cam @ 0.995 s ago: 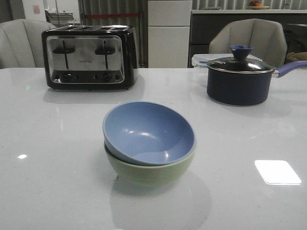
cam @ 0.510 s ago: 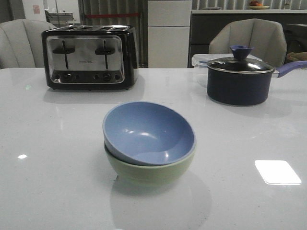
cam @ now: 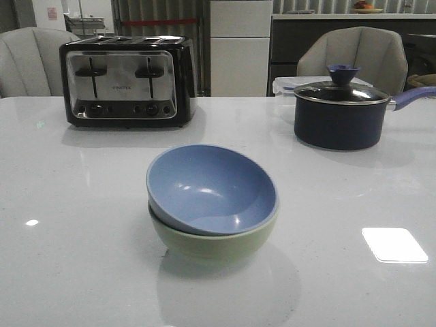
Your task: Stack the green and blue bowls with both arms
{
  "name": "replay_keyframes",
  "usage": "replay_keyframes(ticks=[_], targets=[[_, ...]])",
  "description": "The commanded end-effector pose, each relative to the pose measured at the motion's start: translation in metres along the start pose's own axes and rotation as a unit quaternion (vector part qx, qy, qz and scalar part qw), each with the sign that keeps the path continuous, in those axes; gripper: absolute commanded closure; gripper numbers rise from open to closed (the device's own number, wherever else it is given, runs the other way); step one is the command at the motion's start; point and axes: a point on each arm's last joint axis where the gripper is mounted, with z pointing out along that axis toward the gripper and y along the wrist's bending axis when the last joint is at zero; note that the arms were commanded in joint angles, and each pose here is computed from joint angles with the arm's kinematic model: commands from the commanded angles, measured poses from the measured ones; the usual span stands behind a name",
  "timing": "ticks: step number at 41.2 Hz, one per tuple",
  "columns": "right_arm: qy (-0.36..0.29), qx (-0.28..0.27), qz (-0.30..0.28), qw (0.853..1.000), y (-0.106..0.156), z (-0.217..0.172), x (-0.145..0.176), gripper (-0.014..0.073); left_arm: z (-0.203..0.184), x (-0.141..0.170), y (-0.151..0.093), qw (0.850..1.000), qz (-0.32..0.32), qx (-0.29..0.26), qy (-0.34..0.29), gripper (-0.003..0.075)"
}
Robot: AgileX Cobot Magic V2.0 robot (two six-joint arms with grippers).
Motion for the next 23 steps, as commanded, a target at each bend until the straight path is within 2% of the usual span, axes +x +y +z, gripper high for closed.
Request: replay_keyframes(ticks=[1, 23], targets=[[-0.057, -0.005, -0.008, 0.998, 0.0009, -0.0023, -0.0107, 0.0538, -0.0021, -0.0087, 0.0004, 0.998, -0.005, -0.003, -0.057, 0.0627], [-0.052, -0.013, -0.007, 0.999, 0.0017, -0.0022, -0.0098, 0.0538, -0.0021, -0.0087, 0.0004, 0.998, -0.005, -0.003, -0.057, 0.0627]])
